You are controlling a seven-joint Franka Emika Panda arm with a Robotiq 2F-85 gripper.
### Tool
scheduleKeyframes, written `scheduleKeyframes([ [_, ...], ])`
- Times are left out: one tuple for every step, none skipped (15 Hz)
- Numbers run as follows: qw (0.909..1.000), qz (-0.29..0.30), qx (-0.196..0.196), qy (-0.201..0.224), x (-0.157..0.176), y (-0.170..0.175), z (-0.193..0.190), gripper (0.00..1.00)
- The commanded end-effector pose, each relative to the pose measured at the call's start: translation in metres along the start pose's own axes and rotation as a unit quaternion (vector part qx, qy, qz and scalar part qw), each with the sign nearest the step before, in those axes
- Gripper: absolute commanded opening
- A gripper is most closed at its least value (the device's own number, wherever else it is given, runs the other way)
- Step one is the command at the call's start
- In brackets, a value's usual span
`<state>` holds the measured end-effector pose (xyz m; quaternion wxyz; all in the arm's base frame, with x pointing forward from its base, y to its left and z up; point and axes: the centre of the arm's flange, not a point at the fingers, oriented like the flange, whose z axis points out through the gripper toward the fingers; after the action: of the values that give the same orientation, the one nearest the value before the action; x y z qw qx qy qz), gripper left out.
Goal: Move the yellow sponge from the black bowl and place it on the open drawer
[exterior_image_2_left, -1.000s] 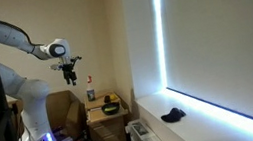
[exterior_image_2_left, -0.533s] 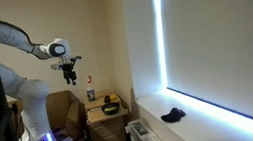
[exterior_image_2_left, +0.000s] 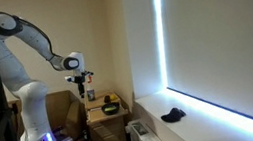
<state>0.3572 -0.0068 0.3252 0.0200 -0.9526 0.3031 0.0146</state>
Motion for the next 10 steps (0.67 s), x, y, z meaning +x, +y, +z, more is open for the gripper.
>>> scheduleKeyframes([
  [0.9947,0.099,0.014,-0.021,0.017,-0.015,0.060,1.00],
  [0.9910,0.130,0.020,-0.024,0.007,-0.014,0.056,1.00],
  [0.9959,0.088,0.007,-0.021,0.011,-0.005,0.046,1.00],
  [0.9940,0.106,0.007,-0.027,0.011,-0.008,0.053,1.00],
  [0.9929,0.116,0.007,-0.029,0.011,-0.009,0.055,1.00],
  [0.9923,0.120,0.008,-0.029,0.011,-0.010,0.054,1.00],
  [0.9907,0.133,0.001,-0.029,0.025,-0.014,0.062,1.00],
  [0.9844,0.174,0.000,-0.024,0.045,-0.017,0.075,1.00],
  [0.9771,0.212,0.019,-0.014,0.063,-0.021,0.081,1.00],
  [0.9710,0.238,0.028,-0.003,0.075,-0.025,0.083,1.00],
])
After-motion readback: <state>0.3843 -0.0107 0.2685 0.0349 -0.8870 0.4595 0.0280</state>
